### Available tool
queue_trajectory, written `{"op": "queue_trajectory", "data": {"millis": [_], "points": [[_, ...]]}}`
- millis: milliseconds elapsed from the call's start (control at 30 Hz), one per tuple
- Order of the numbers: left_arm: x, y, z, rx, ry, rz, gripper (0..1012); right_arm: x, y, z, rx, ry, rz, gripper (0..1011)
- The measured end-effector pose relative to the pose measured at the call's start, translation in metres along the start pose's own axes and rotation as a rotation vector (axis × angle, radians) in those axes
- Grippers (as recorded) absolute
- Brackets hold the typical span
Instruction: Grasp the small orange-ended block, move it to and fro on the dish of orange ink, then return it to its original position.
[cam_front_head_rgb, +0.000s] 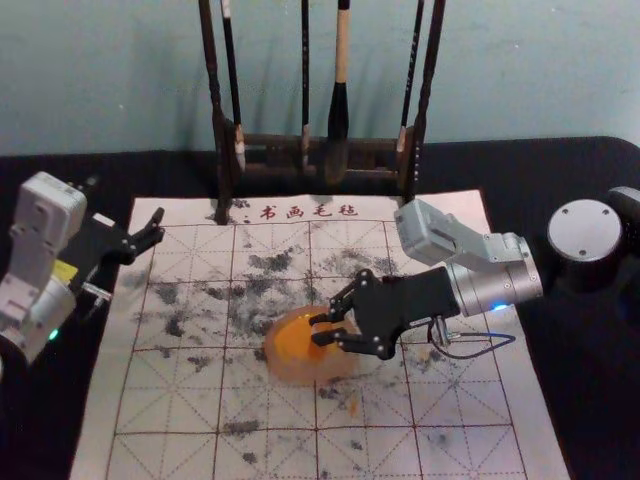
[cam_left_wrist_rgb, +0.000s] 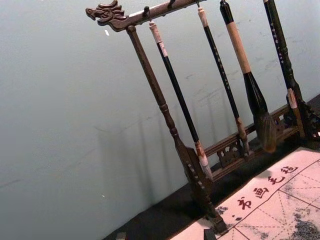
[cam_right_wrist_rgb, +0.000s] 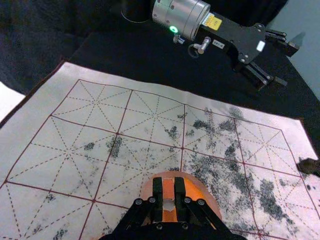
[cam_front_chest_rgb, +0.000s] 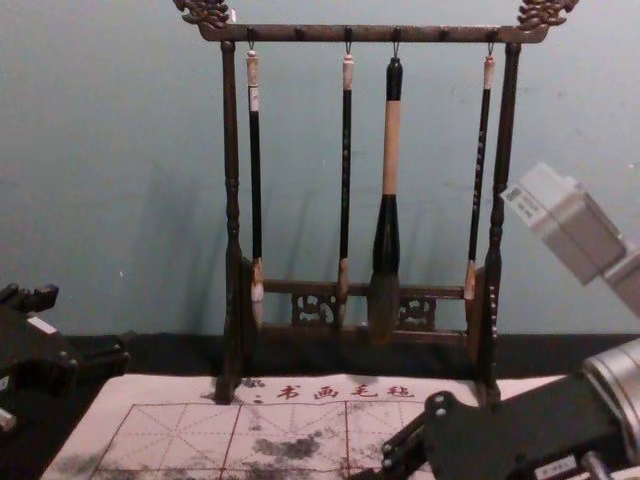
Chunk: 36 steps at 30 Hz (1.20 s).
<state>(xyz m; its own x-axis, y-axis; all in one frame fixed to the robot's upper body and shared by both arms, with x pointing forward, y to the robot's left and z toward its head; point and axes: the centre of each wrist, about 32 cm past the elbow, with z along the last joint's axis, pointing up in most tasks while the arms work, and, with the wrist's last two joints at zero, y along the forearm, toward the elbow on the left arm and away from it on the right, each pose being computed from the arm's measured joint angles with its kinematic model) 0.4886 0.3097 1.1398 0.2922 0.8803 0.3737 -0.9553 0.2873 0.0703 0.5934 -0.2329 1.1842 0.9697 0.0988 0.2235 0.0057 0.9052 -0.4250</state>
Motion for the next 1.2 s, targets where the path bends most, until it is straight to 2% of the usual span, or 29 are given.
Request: {"op": "queue_trajectory", "data": {"millis": [300,767,1200], "points": [[0.0,0.0,0.0,0.0,0.0,0.0,1001,0.004,0.006,0.001,0.007,-0.005,0.011,136],[0.0,0.0,0.0,0.0,0.0,0.0,1001,0.015,0.018,0.001,0.025,-0.011,0.021,136],[0.0,0.0,0.0,0.0,0.0,0.0,1001,0.023,0.022,0.0,0.026,-0.014,0.018,136]]}}
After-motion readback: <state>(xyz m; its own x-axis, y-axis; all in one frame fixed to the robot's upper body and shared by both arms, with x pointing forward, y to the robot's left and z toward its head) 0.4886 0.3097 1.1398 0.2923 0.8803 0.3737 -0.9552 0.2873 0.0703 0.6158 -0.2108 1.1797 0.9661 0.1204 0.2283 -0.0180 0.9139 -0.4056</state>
